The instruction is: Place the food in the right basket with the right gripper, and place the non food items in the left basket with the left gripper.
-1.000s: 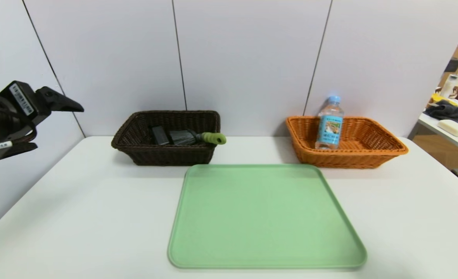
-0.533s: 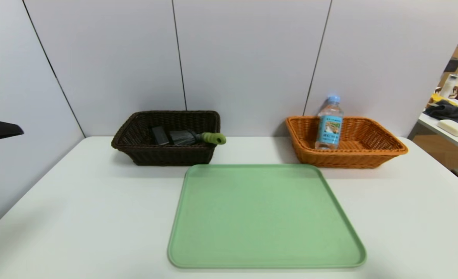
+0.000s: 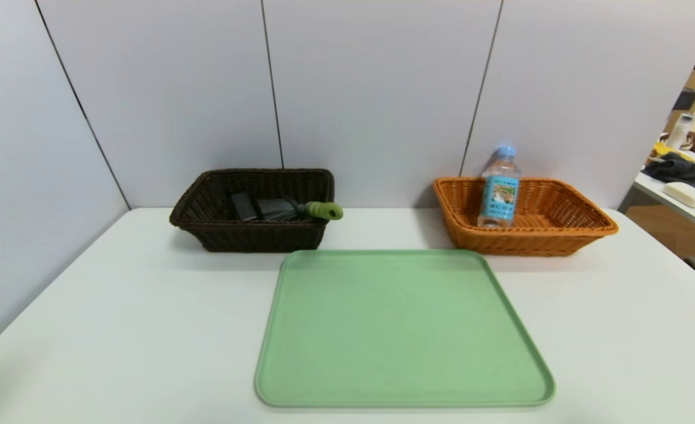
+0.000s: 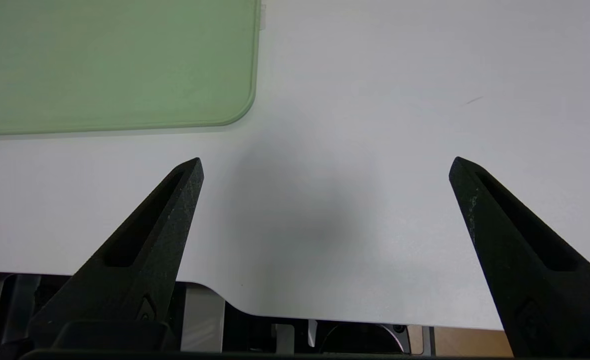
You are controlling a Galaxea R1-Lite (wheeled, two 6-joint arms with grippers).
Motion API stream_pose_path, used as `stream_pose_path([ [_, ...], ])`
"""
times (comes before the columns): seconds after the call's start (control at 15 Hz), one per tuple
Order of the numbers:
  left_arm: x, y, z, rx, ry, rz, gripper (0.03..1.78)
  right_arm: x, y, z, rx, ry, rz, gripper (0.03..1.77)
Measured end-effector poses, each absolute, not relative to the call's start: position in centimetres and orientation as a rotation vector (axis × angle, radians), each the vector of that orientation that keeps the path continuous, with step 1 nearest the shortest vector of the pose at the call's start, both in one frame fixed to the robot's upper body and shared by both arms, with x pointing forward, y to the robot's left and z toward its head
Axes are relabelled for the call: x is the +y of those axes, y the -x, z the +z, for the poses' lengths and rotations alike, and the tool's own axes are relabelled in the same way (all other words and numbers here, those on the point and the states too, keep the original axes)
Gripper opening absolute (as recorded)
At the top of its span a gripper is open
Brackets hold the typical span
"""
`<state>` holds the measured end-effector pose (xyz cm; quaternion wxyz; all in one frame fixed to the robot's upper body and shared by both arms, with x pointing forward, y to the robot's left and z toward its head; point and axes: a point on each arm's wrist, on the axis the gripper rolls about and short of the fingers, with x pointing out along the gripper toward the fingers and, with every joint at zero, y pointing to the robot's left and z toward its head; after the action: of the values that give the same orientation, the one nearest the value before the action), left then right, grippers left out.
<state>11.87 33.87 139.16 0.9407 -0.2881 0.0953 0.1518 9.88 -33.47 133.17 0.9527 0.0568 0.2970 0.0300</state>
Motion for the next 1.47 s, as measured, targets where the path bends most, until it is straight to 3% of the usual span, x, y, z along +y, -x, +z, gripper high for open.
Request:
stream_pose_path([
  [0.93, 33.9, -4.6, 134.9, 0.156, 0.343, 0.274, 1.69, -33.5, -6.3, 131.5, 0.511, -0.106, 0.045, 1.70],
  [1.47, 33.9, -2.3, 133.0, 0.067, 0.204, 0.254, 1.69, -33.6, -3.8, 131.2, 0.352, -0.101, 0.057, 1.70],
])
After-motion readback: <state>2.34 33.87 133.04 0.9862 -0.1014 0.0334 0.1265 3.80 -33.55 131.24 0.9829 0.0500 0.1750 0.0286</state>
